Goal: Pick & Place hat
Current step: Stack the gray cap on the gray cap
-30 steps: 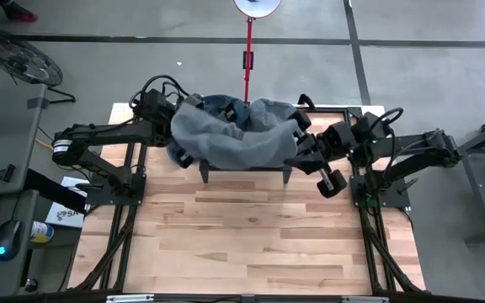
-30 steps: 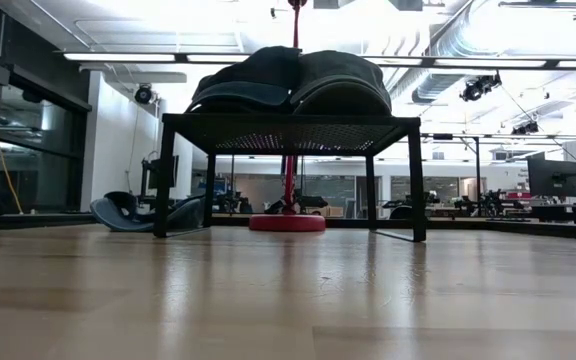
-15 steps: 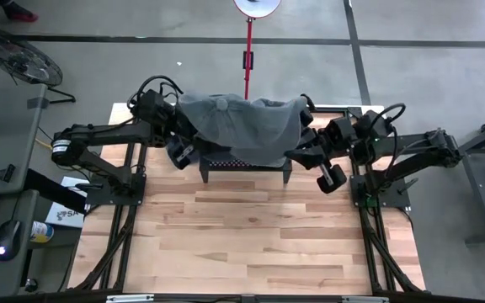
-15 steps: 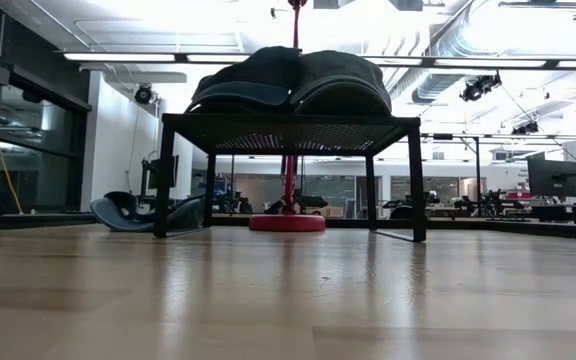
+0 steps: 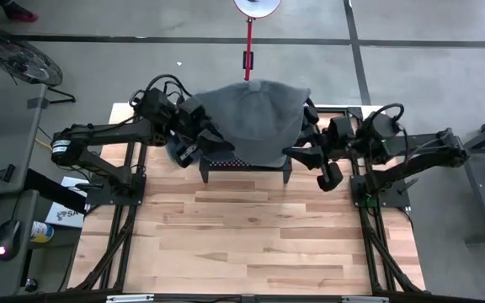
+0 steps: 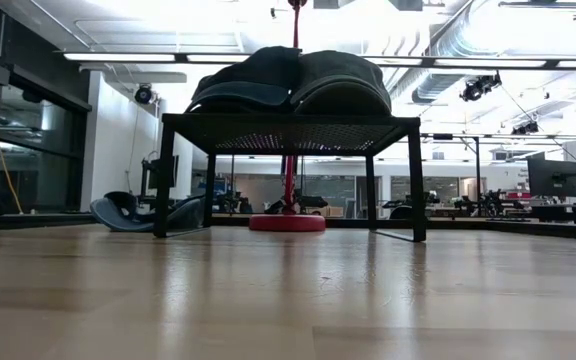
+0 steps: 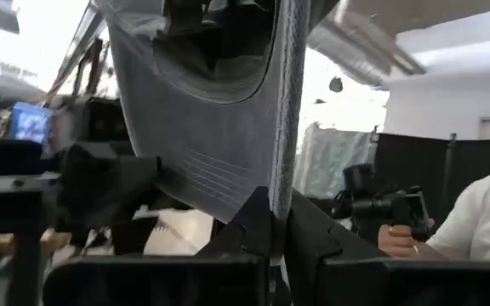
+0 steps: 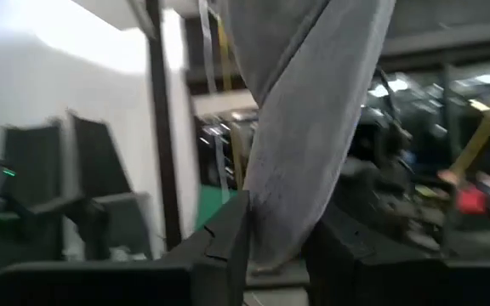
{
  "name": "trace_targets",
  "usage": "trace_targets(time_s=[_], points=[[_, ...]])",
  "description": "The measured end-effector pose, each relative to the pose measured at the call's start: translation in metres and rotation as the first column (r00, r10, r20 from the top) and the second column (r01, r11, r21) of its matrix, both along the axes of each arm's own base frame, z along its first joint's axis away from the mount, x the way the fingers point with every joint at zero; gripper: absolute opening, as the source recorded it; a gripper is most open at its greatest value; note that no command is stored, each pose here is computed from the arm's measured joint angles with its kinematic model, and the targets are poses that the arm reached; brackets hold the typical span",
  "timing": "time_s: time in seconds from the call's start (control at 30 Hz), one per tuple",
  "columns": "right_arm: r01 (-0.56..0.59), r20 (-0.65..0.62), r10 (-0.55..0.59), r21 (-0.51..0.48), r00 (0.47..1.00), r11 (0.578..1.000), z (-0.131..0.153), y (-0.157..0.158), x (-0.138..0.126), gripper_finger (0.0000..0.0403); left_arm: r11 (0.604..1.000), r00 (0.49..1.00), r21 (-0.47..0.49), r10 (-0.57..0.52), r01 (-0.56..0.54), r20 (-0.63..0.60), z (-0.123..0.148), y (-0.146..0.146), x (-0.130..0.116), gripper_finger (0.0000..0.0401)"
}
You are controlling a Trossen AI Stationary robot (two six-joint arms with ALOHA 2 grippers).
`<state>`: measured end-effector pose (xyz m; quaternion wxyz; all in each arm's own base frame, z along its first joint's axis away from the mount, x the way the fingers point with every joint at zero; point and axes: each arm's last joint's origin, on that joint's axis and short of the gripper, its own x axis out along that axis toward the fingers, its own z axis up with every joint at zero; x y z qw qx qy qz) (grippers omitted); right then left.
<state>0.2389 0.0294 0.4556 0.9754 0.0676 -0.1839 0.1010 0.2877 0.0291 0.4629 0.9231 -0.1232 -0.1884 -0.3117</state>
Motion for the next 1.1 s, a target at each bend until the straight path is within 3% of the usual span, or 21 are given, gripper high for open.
trace_targets(time_s=[0.37,0.6,1.1], points=[[0.114,-0.255,-0.098,0.048,0.962,0.992,-0.007,0.003,-0.044,0.018,0.993,0.959,0.104,0.077,-0.05,-0.272,-0.02,0.012,-0.008,0.0007],[0.178,-0.335,-0.158,0.031,0.929,0.984,-0.007,-0.002,-0.068,0.0197,0.985,0.889,0.149,0.145,-0.088,-0.434,-0.038,0.012,-0.012,0.0007],[0.18,-0.382,-0.207,-0.105,0.901,0.978,0.069,-0.005,-0.085,0.0195,0.97,0.831,0.139,0.242,-0.198,-0.501,-0.038,0.013,-0.023,0.0007]])
